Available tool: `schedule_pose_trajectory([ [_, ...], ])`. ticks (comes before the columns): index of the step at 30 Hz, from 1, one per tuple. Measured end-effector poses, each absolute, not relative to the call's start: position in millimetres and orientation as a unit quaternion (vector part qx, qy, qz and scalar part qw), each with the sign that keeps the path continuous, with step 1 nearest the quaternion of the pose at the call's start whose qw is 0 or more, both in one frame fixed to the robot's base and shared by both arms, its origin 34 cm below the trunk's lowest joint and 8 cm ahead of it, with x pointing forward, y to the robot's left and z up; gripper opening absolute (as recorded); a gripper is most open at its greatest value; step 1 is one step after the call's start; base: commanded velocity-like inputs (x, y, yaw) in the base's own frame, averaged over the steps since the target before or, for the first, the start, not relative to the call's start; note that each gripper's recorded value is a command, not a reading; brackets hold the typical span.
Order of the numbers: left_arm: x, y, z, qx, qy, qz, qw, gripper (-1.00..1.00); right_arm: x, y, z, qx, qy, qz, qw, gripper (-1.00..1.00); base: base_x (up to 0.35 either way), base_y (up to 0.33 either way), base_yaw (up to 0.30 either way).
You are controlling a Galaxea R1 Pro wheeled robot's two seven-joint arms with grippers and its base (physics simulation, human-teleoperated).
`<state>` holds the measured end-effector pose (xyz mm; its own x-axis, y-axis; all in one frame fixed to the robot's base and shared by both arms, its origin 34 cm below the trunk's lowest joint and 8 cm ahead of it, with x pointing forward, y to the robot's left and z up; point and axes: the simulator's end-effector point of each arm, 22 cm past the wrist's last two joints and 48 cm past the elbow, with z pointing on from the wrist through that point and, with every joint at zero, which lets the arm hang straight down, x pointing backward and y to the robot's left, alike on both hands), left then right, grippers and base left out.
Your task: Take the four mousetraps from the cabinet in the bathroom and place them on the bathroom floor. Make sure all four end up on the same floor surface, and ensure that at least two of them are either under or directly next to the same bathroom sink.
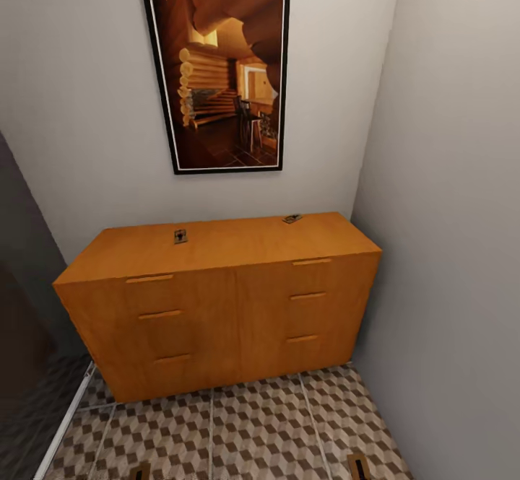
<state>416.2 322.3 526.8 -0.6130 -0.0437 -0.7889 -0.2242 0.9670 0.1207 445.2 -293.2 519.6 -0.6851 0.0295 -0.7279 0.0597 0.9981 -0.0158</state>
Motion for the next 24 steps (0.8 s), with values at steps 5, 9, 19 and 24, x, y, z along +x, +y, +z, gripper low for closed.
schedule_pose_trajectory([
  [5, 416.0, 322.4, 526.6, -0.075, 0.892, 0.104, 0.433, -1.0, 447.8, -300.9, 523.4, 0.033, 0.913, -0.034, 0.406, -1.0, 0.0, 0.0, 0.281],
  [9, 416.0, 322.4, 526.6, -0.075, 0.892, 0.104, 0.433, -1.0, 451.8, -324.0, 533.6, 0.06, 0.898, -0.084, 0.427, -1.0, 0.0, 0.0, 0.28],
  [19, 416.0, 322.3, 526.5, -0.075, 0.892, 0.104, 0.433, -1.0, 450.6, -343.9, 541.6, 0.084, 0.886, -0.129, 0.437, -1.0, 0.0, 0.0, 0.251],
  [24, 416.0, 322.3, 526.5, -0.075, 0.892, 0.104, 0.433, -1.0, 450.3, -343.8, 541.5, 0.084, 0.886, -0.13, 0.437, -1.0, 0.0, 0.0, 0.251],
])
